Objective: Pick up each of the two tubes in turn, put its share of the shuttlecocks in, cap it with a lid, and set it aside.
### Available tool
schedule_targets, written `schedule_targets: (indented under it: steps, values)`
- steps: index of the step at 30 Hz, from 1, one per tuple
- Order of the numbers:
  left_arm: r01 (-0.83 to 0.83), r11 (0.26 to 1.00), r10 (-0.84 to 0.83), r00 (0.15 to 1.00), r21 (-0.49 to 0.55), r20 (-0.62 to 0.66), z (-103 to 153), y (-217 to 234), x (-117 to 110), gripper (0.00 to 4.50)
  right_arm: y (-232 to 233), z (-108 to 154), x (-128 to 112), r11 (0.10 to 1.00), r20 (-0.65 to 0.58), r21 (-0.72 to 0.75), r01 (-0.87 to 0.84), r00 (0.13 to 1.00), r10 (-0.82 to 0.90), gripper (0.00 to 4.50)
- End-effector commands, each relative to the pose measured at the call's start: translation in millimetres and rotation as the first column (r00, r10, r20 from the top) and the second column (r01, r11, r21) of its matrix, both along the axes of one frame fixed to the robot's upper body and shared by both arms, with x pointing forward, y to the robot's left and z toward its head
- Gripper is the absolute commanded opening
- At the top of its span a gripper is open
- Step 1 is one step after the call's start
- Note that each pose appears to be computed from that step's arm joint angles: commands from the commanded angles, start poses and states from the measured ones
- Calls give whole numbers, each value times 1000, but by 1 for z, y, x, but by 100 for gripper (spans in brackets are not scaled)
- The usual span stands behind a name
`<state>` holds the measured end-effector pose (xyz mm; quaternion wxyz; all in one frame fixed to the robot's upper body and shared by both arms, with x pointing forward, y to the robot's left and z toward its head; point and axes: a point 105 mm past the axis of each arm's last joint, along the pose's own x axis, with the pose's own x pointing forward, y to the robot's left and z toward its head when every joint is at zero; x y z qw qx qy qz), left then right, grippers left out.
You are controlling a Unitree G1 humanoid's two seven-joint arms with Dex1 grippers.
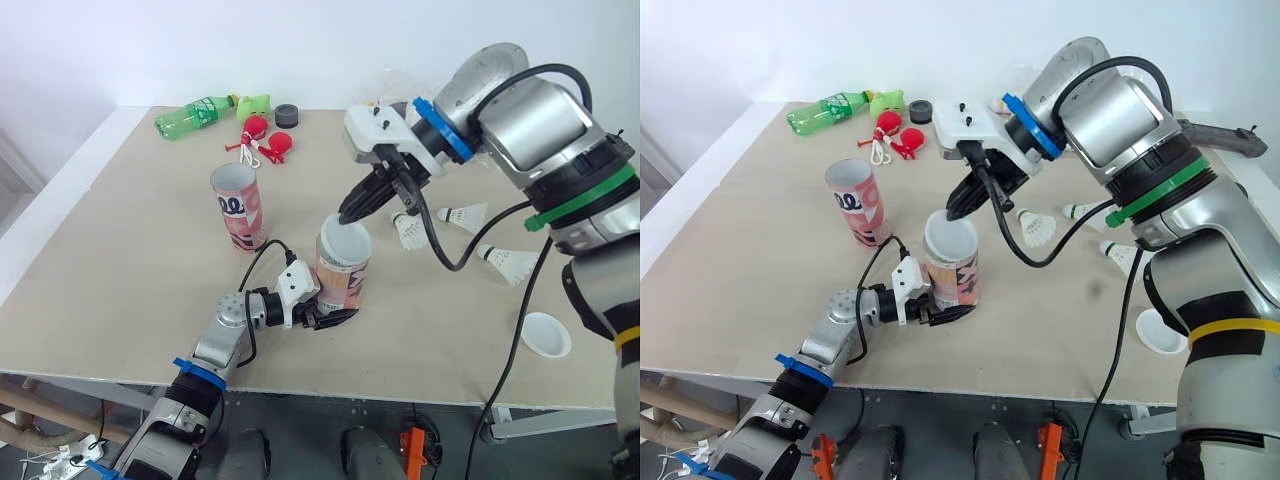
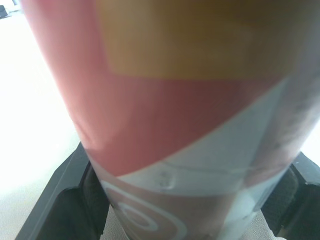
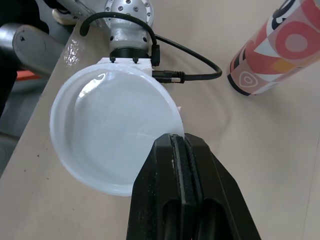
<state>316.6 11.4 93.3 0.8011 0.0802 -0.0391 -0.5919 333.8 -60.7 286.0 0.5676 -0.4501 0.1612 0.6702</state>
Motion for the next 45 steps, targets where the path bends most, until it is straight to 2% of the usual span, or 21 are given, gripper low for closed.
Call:
schedule_targets:
  steps: [1,19,20,23,28,29,34,35,37,41,42,44,45]
  values:
    - [16,1000,-16,999,19,-34,-10,-4,-6,325,-5,-3,-1,998,18,-51,-33,999,34,7]
    - [17,1000,-16,999,18,-41,-11,-5,-9,325,-1,-4,0,996,49,-43,-75,996,77,7]
    - [17,1000,-17,999,18,-41,-11,-5,-9,325,-1,-3,0,996,49,-40,-75,996,77,71]
    - [18,1000,-18,999,18,-41,-11,-5,-8,325,0,1,0,997,57,-26,-71,996,73,180]
    - [19,1000,-19,999,17,-39,-10,-6,-7,325,3,12,3,998,78,9,-61,995,60,426]
    - [19,1000,-18,999,17,-39,-10,-5,-7,325,4,16,3,998,83,24,-58,995,55,443]
    - [19,1000,-18,999,18,-40,-10,-5,-7,325,10,36,2,994,108,89,-57,993,47,443]
    - [18,1000,-18,999,18,-40,-10,-5,-7,325,11,40,1,993,113,102,-61,992,49,418]
    - [18,1000,-17,999,18,-41,-10,-5,-7,325,13,47,-4,989,108,129,-78,992,64,363]
    - [15,1000,-14,999,19,-41,-10,-4,-7,325,14,44,-25,979,39,152,-134,991,129,166]
    - [15,1000,-14,999,19,-41,-10,-4,-6,325,13,40,-27,980,26,141,-137,991,135,137]
    - [14,1000,-13,999,20,-41,-10,-4,-6,325,10,32,-29,983,0,122,-138,990,139,44]
    - [13,1000,-13,999,20,-41,-10,-4,-6,325,10,27,-30,984,-13,113,-137,990,139,21]
